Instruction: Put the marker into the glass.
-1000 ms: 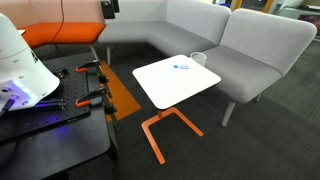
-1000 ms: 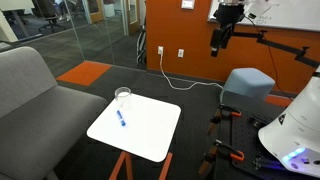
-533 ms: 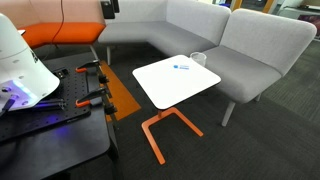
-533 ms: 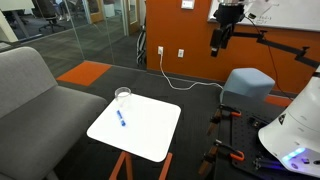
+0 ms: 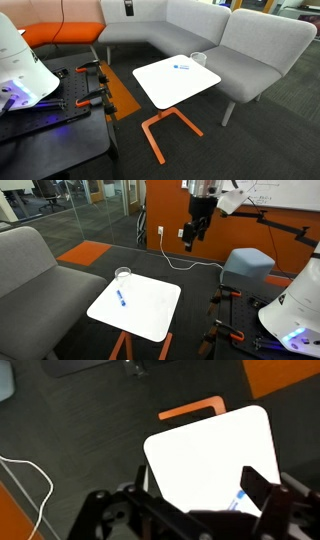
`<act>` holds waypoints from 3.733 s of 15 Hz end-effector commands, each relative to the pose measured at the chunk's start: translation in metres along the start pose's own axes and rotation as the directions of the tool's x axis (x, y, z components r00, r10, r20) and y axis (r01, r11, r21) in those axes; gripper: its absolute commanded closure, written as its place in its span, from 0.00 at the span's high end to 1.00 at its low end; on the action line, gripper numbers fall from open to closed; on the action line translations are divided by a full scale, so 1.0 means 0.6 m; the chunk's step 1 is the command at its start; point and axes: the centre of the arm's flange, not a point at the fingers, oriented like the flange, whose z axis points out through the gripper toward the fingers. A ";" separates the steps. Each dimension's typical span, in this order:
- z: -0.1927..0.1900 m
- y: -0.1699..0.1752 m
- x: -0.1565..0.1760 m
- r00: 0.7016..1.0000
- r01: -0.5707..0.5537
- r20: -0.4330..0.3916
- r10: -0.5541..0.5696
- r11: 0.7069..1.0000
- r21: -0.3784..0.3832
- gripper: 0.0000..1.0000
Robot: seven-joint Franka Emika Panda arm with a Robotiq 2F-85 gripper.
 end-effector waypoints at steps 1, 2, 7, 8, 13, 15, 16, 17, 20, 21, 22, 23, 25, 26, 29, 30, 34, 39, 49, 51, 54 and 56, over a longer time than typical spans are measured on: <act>0.052 -0.096 0.095 0.993 -0.095 0.071 0.094 0.995 0.015 1.00; 0.069 -0.124 0.117 0.988 -0.129 0.088 0.126 0.991 0.023 1.00; 0.181 -0.225 0.224 0.976 -0.178 0.144 0.161 0.978 0.109 1.00; 0.207 -0.247 0.244 0.973 -0.194 0.154 0.175 0.973 0.124 1.00; 0.315 -0.308 0.331 0.960 -0.254 0.156 0.231 0.956 0.147 1.00; 0.343 -0.315 0.364 0.968 -0.243 0.098 0.230 0.958 0.153 1.00; 0.355 -0.320 0.378 0.971 -0.235 0.072 0.226 0.958 0.162 1.00; 0.365 -0.327 0.393 0.970 -0.244 0.057 0.238 0.953 0.181 1.00; 0.396 -0.344 0.421 0.955 -0.297 0.040 0.295 0.934 0.199 1.00; 0.402 -0.346 0.424 0.950 -0.312 0.039 0.311 0.930 0.195 1.00; 0.407 -0.346 0.428 0.945 -0.327 0.038 0.326 0.925 0.193 1.00; 0.413 -0.345 0.428 0.938 -0.345 0.039 0.344 0.921 0.182 1.00; 0.423 -0.340 0.430 0.926 -0.378 0.040 0.376 0.911 0.163 1.00; 0.427 -0.336 0.429 0.922 -0.387 0.042 0.385 0.909 0.154 1.00; 0.436 -0.327 0.425 0.933 -0.361 0.056 0.356 0.921 0.150 1.00; 0.441 -0.323 0.423 0.938 -0.348 0.065 0.342 0.926 0.149 1.00; 0.473 -0.305 0.420 0.931 -0.363 0.080 0.355 0.919 0.151 1.00; 0.515 -0.290 0.425 0.916 -0.401 0.101 0.389 0.900 0.173 0.81; 0.530 -0.305 0.429 0.914 -0.404 0.106 0.391 0.901 0.155 0.05; 0.520 -0.309 0.430 0.901 -0.429 0.144 0.410 0.890 0.153 0.04; 0.482 -0.328 0.423 0.886 -0.457 0.201 0.419 0.863 0.215 0.05; 0.455 -0.337 0.421 0.858 -0.505 0.253 0.447 0.825 0.254 0.05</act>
